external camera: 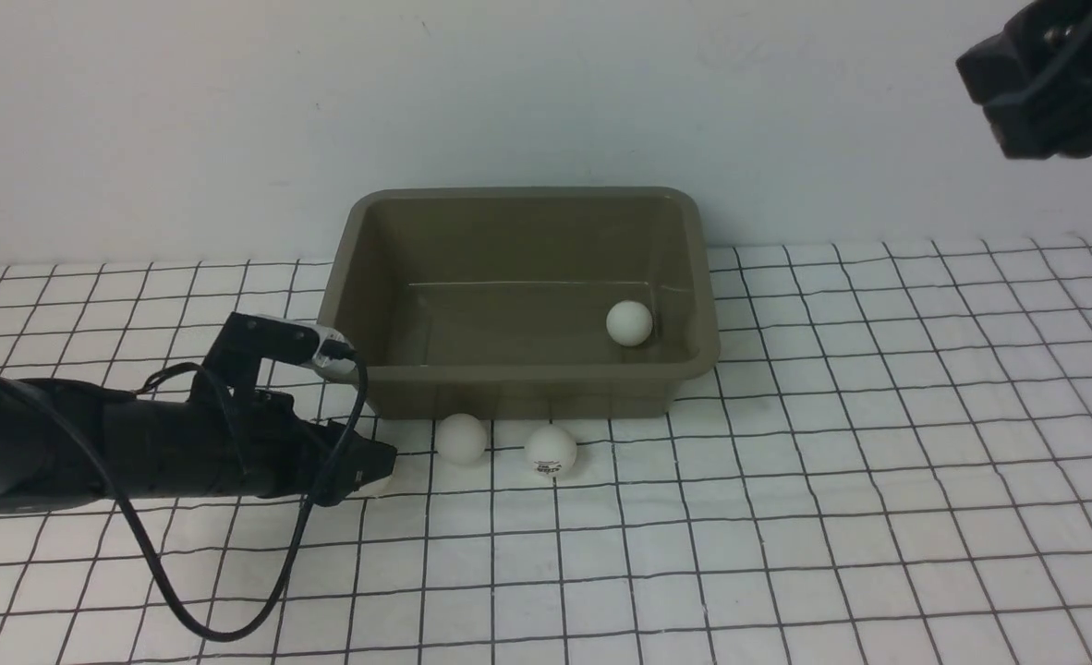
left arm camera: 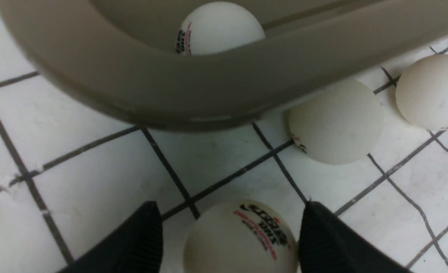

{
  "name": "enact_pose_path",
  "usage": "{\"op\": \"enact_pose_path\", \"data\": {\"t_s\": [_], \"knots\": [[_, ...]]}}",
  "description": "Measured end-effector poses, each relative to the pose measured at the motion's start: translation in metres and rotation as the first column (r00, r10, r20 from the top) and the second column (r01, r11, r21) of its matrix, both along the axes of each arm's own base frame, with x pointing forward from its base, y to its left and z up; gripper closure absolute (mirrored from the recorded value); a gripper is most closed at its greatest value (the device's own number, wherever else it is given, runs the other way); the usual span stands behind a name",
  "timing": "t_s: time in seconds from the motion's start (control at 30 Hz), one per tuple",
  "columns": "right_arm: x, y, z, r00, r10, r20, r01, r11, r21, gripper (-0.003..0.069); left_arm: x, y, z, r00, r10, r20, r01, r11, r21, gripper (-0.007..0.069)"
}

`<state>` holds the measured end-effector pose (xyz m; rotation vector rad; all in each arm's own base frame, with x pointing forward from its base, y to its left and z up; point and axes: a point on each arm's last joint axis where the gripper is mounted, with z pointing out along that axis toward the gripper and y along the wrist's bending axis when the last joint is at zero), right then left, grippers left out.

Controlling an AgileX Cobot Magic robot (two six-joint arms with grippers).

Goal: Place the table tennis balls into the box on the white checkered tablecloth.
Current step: 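Reach for and grasp a ping pong ball on the table beside the basket, then drop the ball into the bin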

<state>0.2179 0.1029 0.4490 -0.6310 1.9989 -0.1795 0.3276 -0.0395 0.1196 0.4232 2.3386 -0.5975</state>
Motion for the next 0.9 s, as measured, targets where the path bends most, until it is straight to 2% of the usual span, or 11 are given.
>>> {"op": "enact_pose_path", "data": {"t_s": [0.07, 0.13, 0.23, 0.37, 0.53, 0.63, 0.7, 0.77, 0.9], "knots": [[0.000, 0.000, 0.000, 1.000, 0.000, 0.000, 0.000, 1.000, 0.000, 0.0215, 0.001, 0.001, -0.004, 1.000, 0.005, -0.010, -0.005, 1.000, 0.009, 0.0258], [0.000, 0.000, 0.000, 1.000, 0.000, 0.000, 0.000, 1.000, 0.000, 0.0215, 0.001, 0.001, -0.005, 1.000, 0.006, -0.011, -0.006, 1.000, 0.006, 0.0276], [0.000, 0.000, 0.000, 1.000, 0.000, 0.000, 0.000, 1.000, 0.000, 0.0215, 0.001, -0.001, -0.003, 1.000, -0.011, -0.004, 0.011, 1.000, -0.017, 0.0273], [0.000, 0.000, 0.000, 1.000, 0.000, 0.000, 0.000, 1.000, 0.000, 0.0215, -0.007, -0.010, 0.025, 0.996, -0.086, 0.026, 0.088, 0.991, -0.101, 0.0273], [0.000, 0.000, 0.000, 1.000, 0.000, 0.000, 0.000, 1.000, 0.000, 0.0215, -0.025, -0.017, 0.054, 0.985, -0.166, -0.048, 0.155, 0.973, -0.170, 0.0273], [0.000, 0.000, 0.000, 1.000, 0.000, 0.000, 0.000, 1.000, 0.001, 0.0215, -0.018, -0.018, 0.068, 0.983, -0.179, 0.049, 0.185, 0.968, -0.170, 0.0273], [0.000, 0.000, 0.000, 1.000, 0.001, -0.002, -0.001, 1.000, 0.003, 0.0215, -0.004, -0.016, 0.079, 0.978, -0.130, 0.161, 0.155, 0.976, -0.155, 0.0273], [0.000, 0.000, 0.000, 1.000, 0.000, -0.003, 0.000, 1.000, 0.002, 0.0215, 0.011, -0.013, 0.085, 0.963, -0.099, 0.250, 0.129, 0.986, -0.107, 0.0273], [0.000, 0.000, 0.000, 1.000, -0.001, -0.006, 0.001, 1.000, 0.001, 0.0218, 0.042, -0.010, 0.085, 0.928, -0.136, 0.346, 0.152, 0.988, -0.021, 0.0273]]}}
